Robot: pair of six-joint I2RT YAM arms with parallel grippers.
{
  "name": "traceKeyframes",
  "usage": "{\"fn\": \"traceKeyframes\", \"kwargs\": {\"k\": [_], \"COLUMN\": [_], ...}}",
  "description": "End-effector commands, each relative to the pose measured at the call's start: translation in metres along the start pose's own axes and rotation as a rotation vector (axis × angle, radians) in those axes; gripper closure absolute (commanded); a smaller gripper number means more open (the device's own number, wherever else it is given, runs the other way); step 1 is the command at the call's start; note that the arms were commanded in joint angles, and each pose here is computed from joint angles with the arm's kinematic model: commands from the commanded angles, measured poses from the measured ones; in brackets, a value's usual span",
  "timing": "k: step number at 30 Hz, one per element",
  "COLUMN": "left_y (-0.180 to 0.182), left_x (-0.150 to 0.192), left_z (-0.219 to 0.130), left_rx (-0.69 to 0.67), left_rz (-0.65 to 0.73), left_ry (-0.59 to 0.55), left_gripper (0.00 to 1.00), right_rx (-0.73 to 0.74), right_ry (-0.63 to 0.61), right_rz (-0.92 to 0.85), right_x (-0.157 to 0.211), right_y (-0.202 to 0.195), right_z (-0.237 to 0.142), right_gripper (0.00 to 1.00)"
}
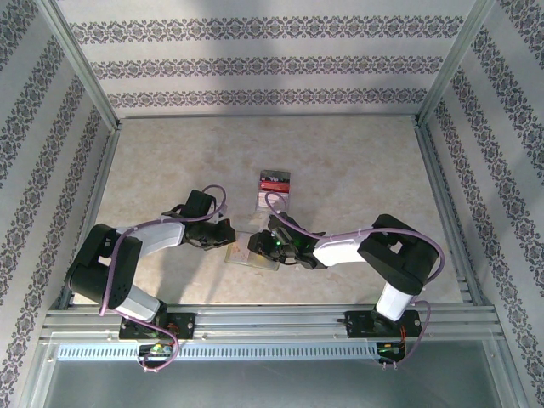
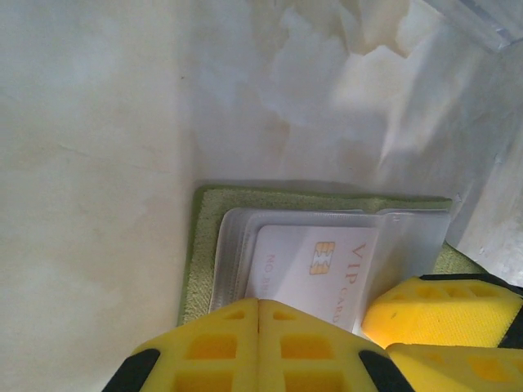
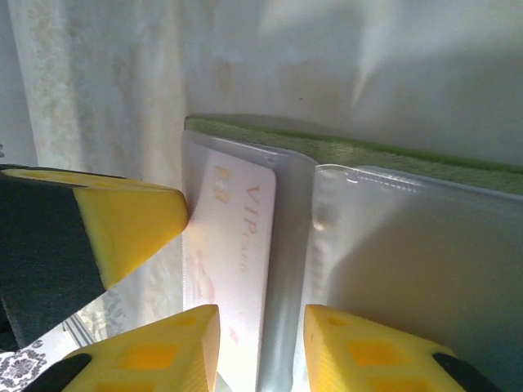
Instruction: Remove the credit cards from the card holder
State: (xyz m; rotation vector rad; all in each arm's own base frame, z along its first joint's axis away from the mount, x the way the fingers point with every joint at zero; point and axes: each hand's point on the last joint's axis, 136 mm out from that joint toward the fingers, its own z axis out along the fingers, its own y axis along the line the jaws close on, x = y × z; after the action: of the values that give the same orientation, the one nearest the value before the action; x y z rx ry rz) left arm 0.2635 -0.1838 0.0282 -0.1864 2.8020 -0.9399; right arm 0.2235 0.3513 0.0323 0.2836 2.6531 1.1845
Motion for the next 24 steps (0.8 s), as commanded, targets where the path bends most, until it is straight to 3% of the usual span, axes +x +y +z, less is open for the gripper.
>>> {"fn": "traceKeyframes", "kwargs": {"k": [1, 12, 24], "left_y": [0.017, 0.024, 0.028], "left_x": [0.011, 0.018, 0.022], "left_z": [0.001, 0.006, 0.007], "left_rx": [-0.052, -0.06, -0.06], "left_rz": [-0.014, -0.021, -0.028], "left_ry": [0.031, 0.048, 0.051], "left_gripper": [1.0, 1.0, 1.0], "right_rx": [0.07, -0.048, 0.011], "right_ry": [0.003, 0.02, 0.036], "right_rz": [-0.004, -0.062, -0.022], "right_x": [-0.001, -0.003, 0.0], "right_y": [-0.011, 0.029, 0.01], "right_z": [-0.003, -0.006, 0.007], "right_gripper": [0.67, 0.66, 0.64]}}
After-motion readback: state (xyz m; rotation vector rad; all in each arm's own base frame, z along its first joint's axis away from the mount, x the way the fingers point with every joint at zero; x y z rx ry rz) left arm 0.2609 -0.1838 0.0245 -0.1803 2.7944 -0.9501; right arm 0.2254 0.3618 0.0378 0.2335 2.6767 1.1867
